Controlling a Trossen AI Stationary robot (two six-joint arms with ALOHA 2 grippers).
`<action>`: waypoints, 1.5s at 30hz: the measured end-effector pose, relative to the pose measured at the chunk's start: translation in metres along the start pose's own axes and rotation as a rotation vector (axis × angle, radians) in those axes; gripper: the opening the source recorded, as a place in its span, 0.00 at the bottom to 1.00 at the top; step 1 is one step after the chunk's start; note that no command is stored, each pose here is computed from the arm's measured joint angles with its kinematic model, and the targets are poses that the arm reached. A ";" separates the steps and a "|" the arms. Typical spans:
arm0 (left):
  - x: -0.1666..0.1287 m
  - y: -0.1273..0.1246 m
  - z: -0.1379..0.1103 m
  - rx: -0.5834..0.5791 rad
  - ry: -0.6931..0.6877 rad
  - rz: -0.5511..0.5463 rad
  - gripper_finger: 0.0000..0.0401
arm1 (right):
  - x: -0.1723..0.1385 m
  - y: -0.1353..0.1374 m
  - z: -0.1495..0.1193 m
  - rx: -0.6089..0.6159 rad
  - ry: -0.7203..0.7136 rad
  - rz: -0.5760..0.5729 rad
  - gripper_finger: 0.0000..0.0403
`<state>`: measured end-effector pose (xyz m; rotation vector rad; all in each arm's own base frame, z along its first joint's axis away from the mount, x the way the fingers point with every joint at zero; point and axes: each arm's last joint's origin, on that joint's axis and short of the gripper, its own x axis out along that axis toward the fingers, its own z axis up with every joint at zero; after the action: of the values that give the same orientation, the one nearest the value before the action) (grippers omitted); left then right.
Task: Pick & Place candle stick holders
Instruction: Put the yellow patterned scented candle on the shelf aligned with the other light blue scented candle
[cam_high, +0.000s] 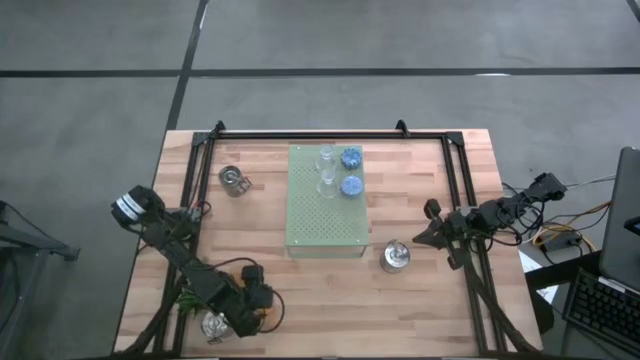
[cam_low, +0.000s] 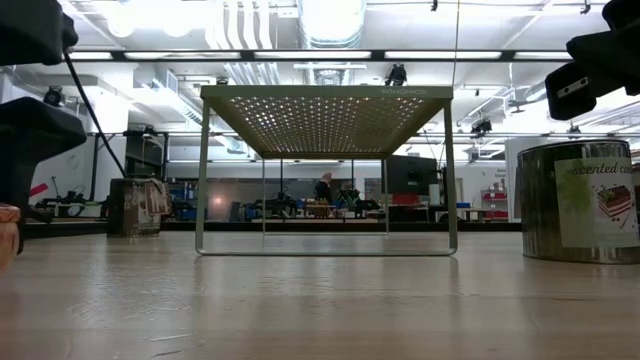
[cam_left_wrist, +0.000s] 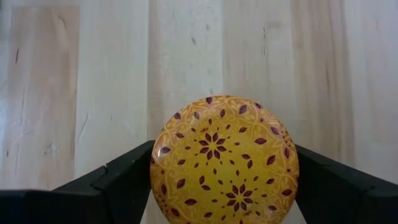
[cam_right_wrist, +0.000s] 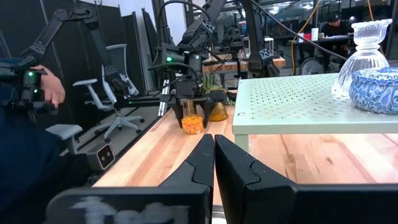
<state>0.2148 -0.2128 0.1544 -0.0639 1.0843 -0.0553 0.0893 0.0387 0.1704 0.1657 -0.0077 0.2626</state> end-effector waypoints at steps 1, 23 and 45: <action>0.000 0.000 0.000 0.002 0.000 0.001 0.83 | 0.000 0.000 0.000 0.000 0.000 0.000 0.02; 0.001 0.004 0.003 0.044 -0.003 0.009 0.76 | 0.000 0.000 0.000 0.000 0.000 0.000 0.02; -0.030 0.023 0.021 -0.016 -0.062 -0.015 0.78 | 0.000 0.000 0.000 0.000 0.000 0.000 0.02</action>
<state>0.2193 -0.1868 0.1889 -0.0873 1.0227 -0.0578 0.0893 0.0386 0.1704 0.1656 -0.0079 0.2622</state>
